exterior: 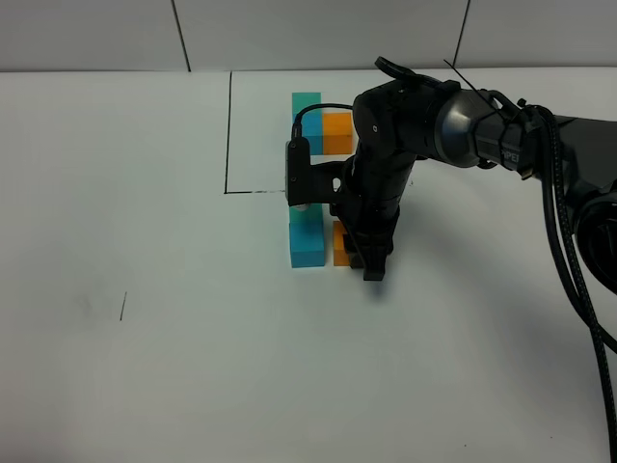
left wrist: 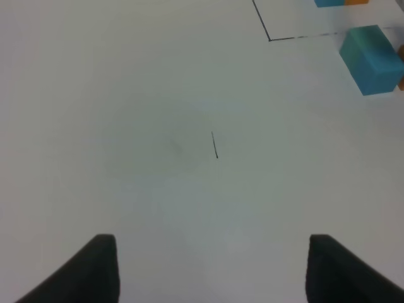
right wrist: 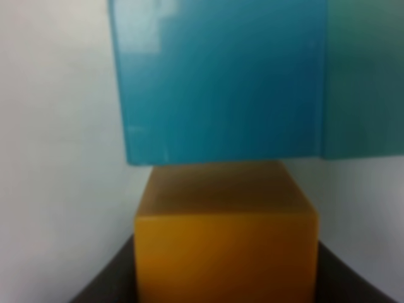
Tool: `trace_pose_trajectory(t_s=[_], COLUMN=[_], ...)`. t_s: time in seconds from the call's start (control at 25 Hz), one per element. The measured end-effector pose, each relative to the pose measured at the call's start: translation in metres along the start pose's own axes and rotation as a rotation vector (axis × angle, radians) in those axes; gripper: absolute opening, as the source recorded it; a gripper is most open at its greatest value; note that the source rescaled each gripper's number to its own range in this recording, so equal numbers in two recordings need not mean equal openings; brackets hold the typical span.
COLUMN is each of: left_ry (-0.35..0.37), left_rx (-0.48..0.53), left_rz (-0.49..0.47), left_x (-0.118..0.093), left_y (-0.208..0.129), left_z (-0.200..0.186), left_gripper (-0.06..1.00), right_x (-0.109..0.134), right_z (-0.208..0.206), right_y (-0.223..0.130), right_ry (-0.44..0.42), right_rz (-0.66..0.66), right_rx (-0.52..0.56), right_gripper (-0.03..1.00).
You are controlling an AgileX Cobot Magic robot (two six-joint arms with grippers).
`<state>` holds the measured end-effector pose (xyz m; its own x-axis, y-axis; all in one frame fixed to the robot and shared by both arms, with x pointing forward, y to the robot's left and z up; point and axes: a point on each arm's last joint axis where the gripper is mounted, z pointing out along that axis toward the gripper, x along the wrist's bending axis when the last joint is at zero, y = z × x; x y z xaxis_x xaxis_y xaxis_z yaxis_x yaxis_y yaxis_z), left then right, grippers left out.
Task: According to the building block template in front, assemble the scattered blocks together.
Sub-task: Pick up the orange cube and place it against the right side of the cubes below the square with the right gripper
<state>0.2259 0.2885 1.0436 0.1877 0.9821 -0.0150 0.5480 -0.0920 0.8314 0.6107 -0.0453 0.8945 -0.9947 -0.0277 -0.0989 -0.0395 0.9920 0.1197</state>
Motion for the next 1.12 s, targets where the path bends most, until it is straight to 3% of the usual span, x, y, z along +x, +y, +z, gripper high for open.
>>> trace_pose_trajectory(t_s=[1.12], left_ry=[0.0], left_rx=[0.0], left_rz=[0.0], left_x=[0.0], left_y=[0.0], left_z=[0.0], left_gripper=[0.36], right_x=[0.0005], right_z=[0.0013], right_y=[0.0056], right_ry=[-0.015], right_rz=[-0.002], right_rx=[-0.027], right_gripper=[0.0])
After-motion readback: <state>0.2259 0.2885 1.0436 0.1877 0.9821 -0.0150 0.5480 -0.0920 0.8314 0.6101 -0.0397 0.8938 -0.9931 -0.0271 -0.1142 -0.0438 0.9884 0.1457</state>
